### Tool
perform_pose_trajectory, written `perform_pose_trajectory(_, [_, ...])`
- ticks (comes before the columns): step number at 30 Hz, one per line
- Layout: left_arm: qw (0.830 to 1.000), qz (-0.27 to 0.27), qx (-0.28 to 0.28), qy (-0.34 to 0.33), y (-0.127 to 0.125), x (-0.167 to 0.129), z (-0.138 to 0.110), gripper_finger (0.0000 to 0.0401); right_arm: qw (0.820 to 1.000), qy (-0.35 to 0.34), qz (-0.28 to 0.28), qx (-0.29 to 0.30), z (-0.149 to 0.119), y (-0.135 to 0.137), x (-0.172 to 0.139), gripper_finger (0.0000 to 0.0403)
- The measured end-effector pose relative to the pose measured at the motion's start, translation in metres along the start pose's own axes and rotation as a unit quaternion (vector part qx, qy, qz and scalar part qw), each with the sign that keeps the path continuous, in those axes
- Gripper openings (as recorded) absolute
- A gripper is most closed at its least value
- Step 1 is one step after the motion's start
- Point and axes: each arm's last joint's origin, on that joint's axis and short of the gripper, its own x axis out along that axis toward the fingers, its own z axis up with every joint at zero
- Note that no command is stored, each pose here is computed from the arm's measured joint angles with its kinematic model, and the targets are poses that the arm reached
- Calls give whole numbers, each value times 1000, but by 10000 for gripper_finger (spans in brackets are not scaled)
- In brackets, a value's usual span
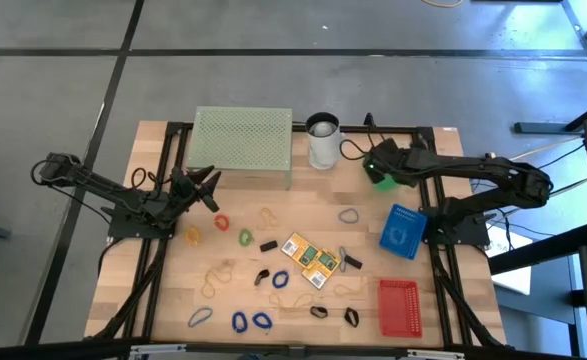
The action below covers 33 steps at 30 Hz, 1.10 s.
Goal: Pick & Place Office Desk Supplies
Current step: Put the blue rubber band into the green bin
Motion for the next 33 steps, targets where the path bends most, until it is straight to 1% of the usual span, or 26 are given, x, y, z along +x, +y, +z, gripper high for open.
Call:
perform_pose_trajectory(3, [1000, 0, 0, 0, 0, 0, 0, 139, 1000, 7, 23, 19, -6, 4, 6, 14])
perform_pose_trajectory(8, [1000, 0, 0, 0, 0, 0, 0, 139, 999, 1, 28, 43, -9, 6, 10, 34])
perform_pose_trajectory(11, [1000, 0, 0, 0, 0, 0, 0, 139, 998, -3, 31, 48, -8, 7, 10, 60])
perform_pose_trajectory(17, [1000, 0, 0, 0, 0, 0, 0, 139, 997, -36, 16, 69, -3, 7, 10, 126])
perform_pose_trajectory(19, [1000, 0, 0, 0, 0, 0, 0, 139, 996, -36, 22, 76, -3, 8, 10, 146])
perform_pose_trajectory(21, [1000, 0, 0, 0, 0, 0, 0, 139, 995, -25, 42, 85, -2, 9, 9, 162])
perform_pose_trajectory(24, [1000, 0, 0, 0, 0, 0, 0, 139, 988, 5, 106, 108, 4, 13, 4, 177])
perform_pose_trajectory(27, [1000, 0, 0, 0, 0, 0, 0, 139, 980, 19, 166, 108, 11, 19, -7, 179])
perform_pose_trajectory(30, [1000, 0, 0, 0, 0, 0, 0, 139, 972, 4, 213, 99, 16, 28, -22, 173])
perform_pose_trajectory(33, [1000, 0, 0, 0, 0, 0, 0, 139, 959, -36, 264, 97, 17, 42, -39, 164])
